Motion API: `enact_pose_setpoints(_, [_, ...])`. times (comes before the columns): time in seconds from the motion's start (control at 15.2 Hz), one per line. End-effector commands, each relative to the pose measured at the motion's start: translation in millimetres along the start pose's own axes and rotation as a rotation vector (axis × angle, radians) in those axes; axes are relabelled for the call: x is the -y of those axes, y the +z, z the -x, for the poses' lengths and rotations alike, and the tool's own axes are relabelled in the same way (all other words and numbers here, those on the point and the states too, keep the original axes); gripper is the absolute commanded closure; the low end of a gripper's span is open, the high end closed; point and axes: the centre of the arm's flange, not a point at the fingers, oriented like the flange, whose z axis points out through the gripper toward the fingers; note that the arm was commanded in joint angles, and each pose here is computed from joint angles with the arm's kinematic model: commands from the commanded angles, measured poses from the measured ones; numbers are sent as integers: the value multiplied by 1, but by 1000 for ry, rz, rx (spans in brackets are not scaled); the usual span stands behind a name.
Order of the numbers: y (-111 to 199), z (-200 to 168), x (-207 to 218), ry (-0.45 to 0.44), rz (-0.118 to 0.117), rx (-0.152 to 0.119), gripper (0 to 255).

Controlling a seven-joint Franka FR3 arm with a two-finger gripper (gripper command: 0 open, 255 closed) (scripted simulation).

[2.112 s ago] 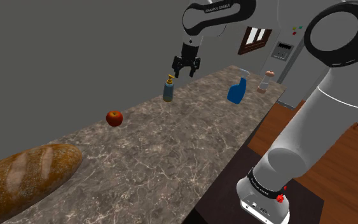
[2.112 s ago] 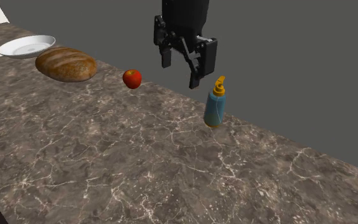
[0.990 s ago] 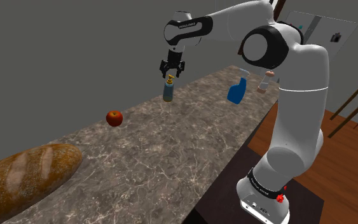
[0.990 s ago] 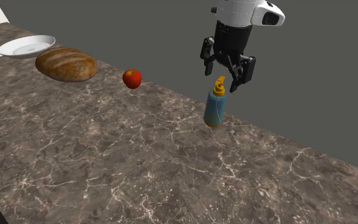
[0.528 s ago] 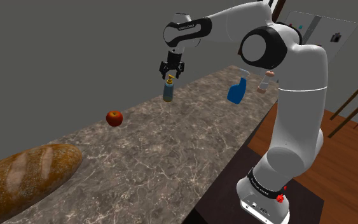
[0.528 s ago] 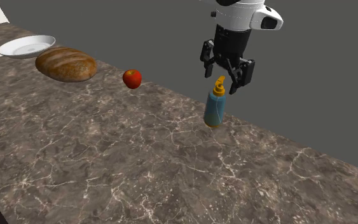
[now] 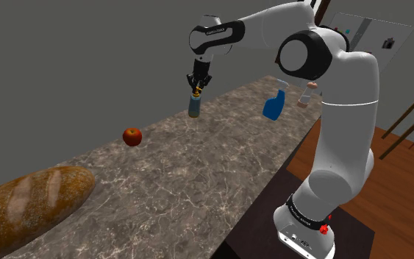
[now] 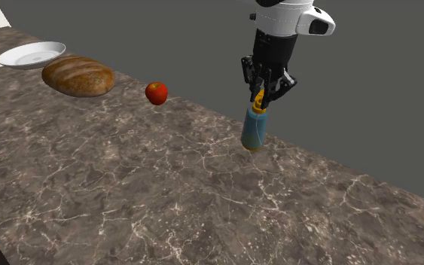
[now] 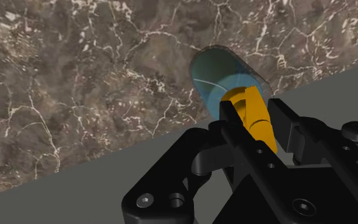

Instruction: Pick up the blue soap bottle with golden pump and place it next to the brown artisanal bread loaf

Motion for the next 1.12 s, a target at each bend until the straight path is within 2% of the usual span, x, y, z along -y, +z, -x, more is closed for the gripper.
enact_pose_setpoints(0.0, [0,0,0,0,0,1,255])
enact_pose_setpoints(0.2, [0,0,0,0,0,1,255])
enact_pose_setpoints(1.06, [-68,-1,4,0,0,1,255])
